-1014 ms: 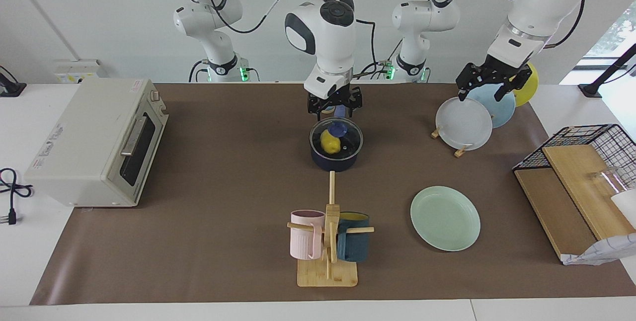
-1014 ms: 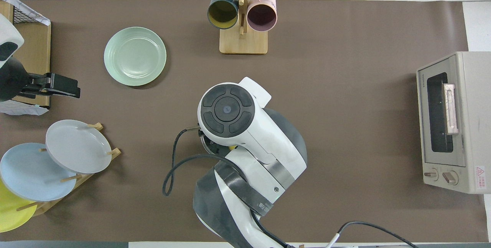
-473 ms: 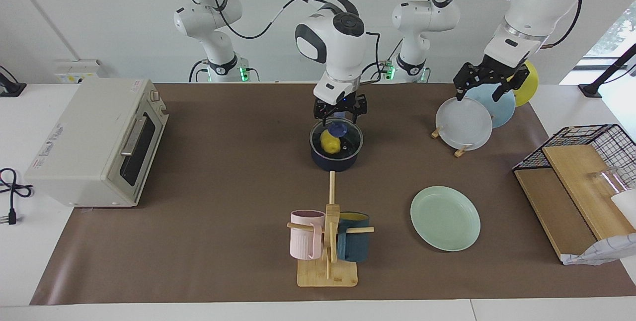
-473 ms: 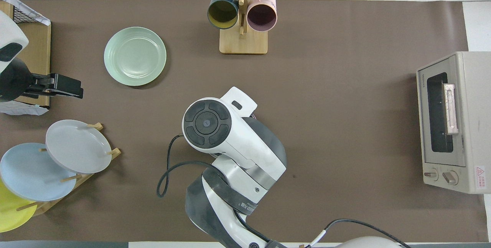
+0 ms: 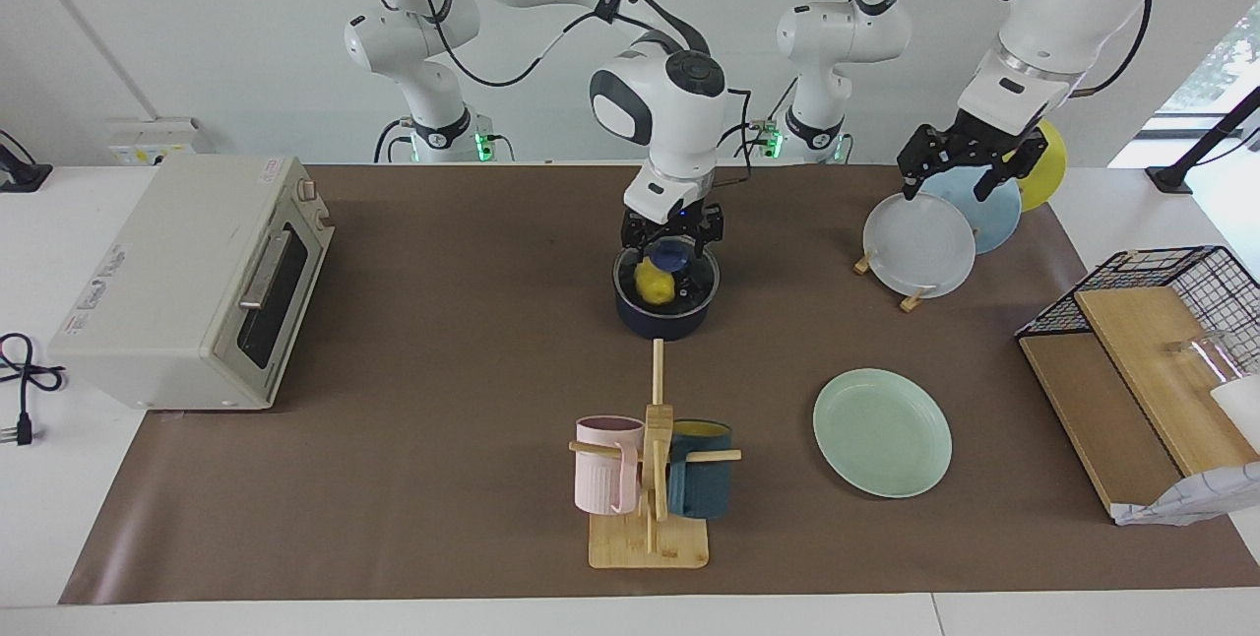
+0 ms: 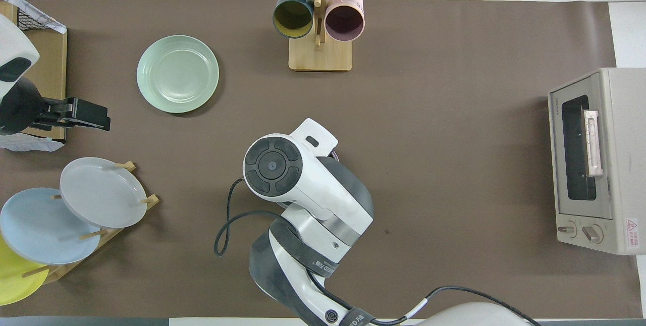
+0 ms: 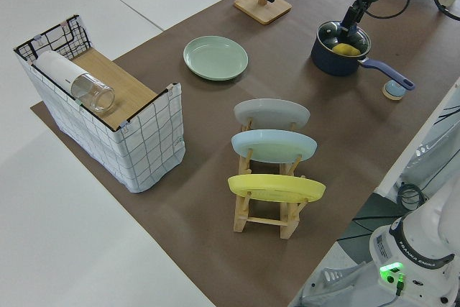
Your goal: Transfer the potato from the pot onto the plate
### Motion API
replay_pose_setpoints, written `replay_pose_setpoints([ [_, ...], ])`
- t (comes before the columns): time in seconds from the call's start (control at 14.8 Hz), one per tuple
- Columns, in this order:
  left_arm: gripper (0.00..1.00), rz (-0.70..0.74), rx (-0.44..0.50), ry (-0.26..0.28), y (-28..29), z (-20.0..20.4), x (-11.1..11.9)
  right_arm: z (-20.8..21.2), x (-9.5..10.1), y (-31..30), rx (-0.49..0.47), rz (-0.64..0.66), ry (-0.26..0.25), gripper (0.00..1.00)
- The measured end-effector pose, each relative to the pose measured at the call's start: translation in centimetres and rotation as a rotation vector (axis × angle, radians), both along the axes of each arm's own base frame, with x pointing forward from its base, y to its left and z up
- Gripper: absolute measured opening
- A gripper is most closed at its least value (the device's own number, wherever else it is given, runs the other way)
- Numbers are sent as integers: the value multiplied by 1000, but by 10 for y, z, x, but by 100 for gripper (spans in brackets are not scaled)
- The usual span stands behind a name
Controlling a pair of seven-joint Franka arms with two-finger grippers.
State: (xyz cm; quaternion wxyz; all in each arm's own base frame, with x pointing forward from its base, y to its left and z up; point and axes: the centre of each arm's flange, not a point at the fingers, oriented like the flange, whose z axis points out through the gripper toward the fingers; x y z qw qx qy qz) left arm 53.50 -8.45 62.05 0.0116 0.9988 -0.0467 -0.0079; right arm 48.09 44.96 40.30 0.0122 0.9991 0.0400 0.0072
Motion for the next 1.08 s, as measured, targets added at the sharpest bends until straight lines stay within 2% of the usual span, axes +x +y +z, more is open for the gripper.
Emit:
replay_pose_setpoints([
  [0.41, 100, -3, 5, 21, -1, -9, -7, 0, 3, -3, -1, -7, -1, 97],
  [0.47, 100, -3, 5, 24, -1, -10, -8, 0, 3, -3, -1, -7, -1, 92],
  [0.54, 100, -3, 6, 25, -1, -11, -9, 0, 3, -3, -1, -7, -1, 92],
  [0.68, 100, -3, 6, 26, -1, -11, -10, 0, 3, -3, -1, -7, -1, 81],
  [0.74, 100, -3, 6, 26, -1, -11, -11, 0, 3, -3, -1, -7, -1, 81],
  [0.88, 100, -3, 6, 26, -1, -11, -11, 0, 3, -3, 0, -7, -2, 69],
  [1.08, 100, -3, 6, 25, -1, -10, -11, 0, 3, -3, 0, -7, -3, 67],
])
